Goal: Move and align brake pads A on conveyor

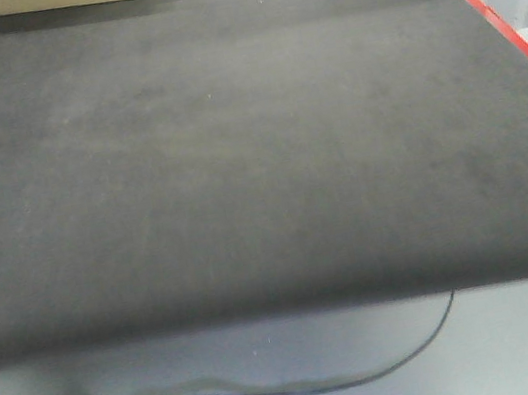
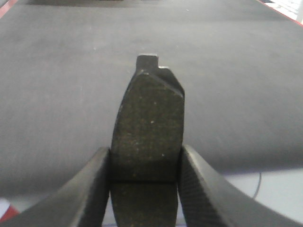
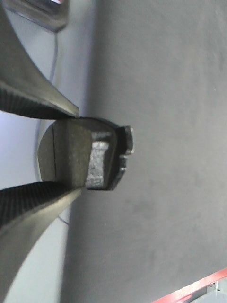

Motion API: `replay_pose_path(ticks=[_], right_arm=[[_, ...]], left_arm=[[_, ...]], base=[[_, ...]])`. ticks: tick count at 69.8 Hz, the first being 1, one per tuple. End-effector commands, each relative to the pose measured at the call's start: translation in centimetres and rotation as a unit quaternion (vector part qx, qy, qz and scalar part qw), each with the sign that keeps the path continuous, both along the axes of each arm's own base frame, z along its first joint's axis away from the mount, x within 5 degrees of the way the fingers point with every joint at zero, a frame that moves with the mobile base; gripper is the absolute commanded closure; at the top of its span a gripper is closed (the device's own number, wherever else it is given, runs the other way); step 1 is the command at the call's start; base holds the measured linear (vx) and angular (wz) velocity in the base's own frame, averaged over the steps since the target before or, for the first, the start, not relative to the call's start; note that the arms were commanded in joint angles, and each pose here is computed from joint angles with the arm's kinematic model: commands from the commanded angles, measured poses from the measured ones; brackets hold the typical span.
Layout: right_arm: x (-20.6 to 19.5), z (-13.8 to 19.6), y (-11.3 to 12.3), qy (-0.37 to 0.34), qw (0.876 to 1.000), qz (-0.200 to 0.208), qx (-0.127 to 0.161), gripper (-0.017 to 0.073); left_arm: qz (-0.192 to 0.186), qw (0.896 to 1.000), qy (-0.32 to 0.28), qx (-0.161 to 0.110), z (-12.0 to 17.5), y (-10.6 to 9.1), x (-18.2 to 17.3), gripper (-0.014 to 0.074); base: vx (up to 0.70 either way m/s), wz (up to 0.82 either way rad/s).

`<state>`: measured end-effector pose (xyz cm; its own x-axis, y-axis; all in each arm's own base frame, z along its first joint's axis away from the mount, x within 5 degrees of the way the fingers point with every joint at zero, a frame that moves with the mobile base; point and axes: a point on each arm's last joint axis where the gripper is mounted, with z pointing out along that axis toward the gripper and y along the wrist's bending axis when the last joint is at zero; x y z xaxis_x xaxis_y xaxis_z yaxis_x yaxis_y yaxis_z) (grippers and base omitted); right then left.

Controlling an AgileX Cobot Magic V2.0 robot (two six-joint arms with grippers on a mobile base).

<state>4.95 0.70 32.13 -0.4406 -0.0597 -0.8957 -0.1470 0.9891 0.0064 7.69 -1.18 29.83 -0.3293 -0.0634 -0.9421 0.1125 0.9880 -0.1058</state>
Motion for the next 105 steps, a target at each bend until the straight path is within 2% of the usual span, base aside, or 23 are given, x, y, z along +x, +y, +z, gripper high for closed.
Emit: replay_pose_path(ticks=[1,58,105], right_arm=[[0.33,1.55,0.03,-0.053,0.999,0.001,0.002,0.0564],[0.32,1.52,0.03,-0.052,0.999,0.001,0.002,0.0564],[0.32,1.53,0.03,-0.052,0.999,0.001,0.002,0.0564]], left_arm=[[0.001,0.999,-0.052,-0.014,1.61,-0.05,0.28,0.0599],[0.001,0.999,-0.052,-0.014,1.61,-0.05,0.28,0.0599],[0.001,0.999,-0.052,-0.014,1.61,-0.05,0.28,0.0599]], base=[[0.43,0.02],[0.36,0.03],[0.05,-0.02]])
